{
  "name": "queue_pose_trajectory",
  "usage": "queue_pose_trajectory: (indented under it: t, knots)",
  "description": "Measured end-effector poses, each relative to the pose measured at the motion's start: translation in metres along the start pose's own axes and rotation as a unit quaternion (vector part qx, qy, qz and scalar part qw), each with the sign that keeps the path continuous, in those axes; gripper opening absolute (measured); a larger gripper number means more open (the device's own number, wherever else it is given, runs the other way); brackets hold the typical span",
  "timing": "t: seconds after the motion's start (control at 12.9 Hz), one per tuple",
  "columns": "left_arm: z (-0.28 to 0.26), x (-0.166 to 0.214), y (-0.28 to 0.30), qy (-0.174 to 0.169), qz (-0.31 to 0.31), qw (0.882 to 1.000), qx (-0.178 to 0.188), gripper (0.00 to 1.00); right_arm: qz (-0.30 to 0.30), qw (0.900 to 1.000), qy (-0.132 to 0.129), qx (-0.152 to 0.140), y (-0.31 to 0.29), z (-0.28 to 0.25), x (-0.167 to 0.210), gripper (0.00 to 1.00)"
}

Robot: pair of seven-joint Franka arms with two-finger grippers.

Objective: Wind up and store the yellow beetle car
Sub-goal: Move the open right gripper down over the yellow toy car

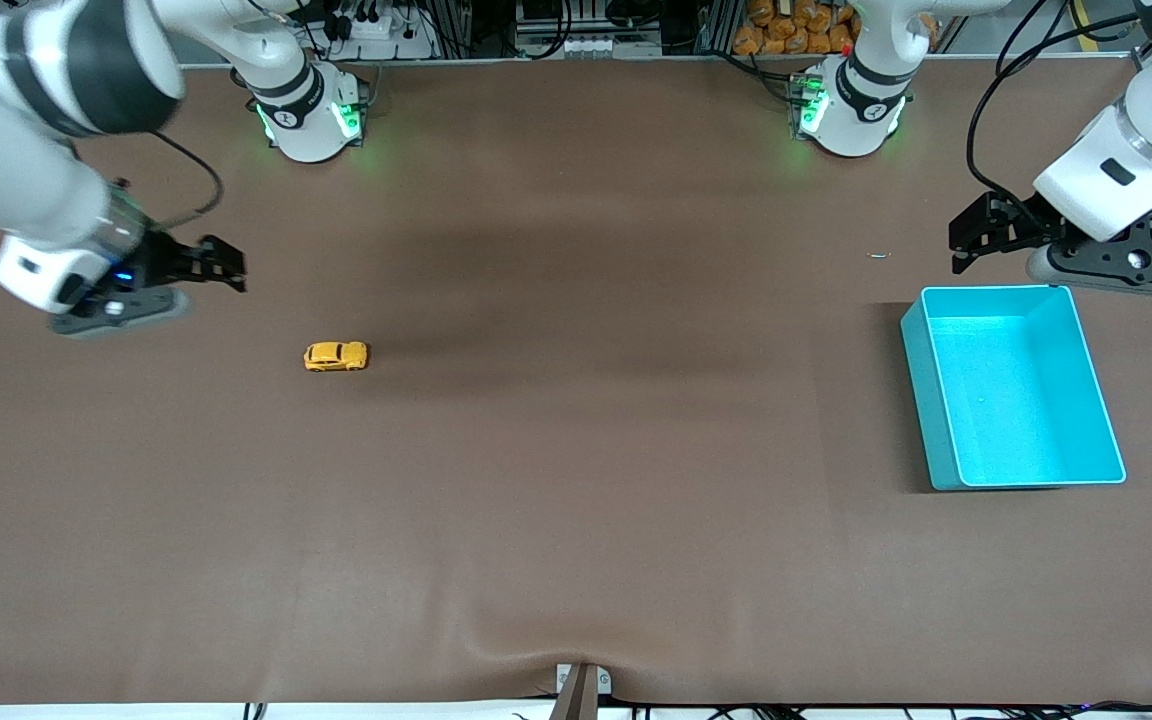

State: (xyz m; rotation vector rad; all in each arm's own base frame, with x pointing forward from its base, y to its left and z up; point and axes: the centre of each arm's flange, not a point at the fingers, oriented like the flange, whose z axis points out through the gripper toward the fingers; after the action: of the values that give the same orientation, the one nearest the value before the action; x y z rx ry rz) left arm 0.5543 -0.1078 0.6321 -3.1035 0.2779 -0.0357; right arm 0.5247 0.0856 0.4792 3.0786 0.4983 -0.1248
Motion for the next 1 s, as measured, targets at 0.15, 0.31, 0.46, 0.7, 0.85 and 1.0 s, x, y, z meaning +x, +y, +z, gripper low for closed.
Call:
queue_pose_trajectory:
  t: [0.15, 0.31, 0.46, 0.7, 0.85, 1.0]
  knots:
    - [0.0, 0.0, 0.0, -0.001, -0.02, 1.0, 0.0, 1.0, -0.056, 0.998, -0.003, -0.018, -0.021, 0.027, 0.0, 1.0]
    - [0.003, -0.002, 0.0, -0.01, -0.041, 0.999, 0.001, 1.0, -0.12, 0.993, 0.0, -0.02, -0.028, 0.057, -0.004, 1.0]
    - [0.007, -0.004, 0.001, -0.021, -0.047, 0.999, 0.001, 1.0, -0.201, 0.979, 0.008, -0.022, -0.025, 0.087, -0.008, 1.0]
    - [0.009, -0.004, 0.002, -0.026, -0.047, 0.999, -0.002, 1.0, -0.335, 0.942, 0.001, -0.024, -0.018, 0.134, -0.004, 1.0]
    - [0.013, -0.004, 0.002, -0.03, -0.048, 0.998, -0.005, 1.0, -0.406, 0.914, -0.009, -0.022, -0.013, 0.168, 0.004, 1.0]
    - [0.017, -0.004, 0.002, -0.034, -0.049, 0.998, -0.005, 1.0, -0.451, 0.892, -0.02, -0.018, -0.011, 0.199, 0.009, 0.96]
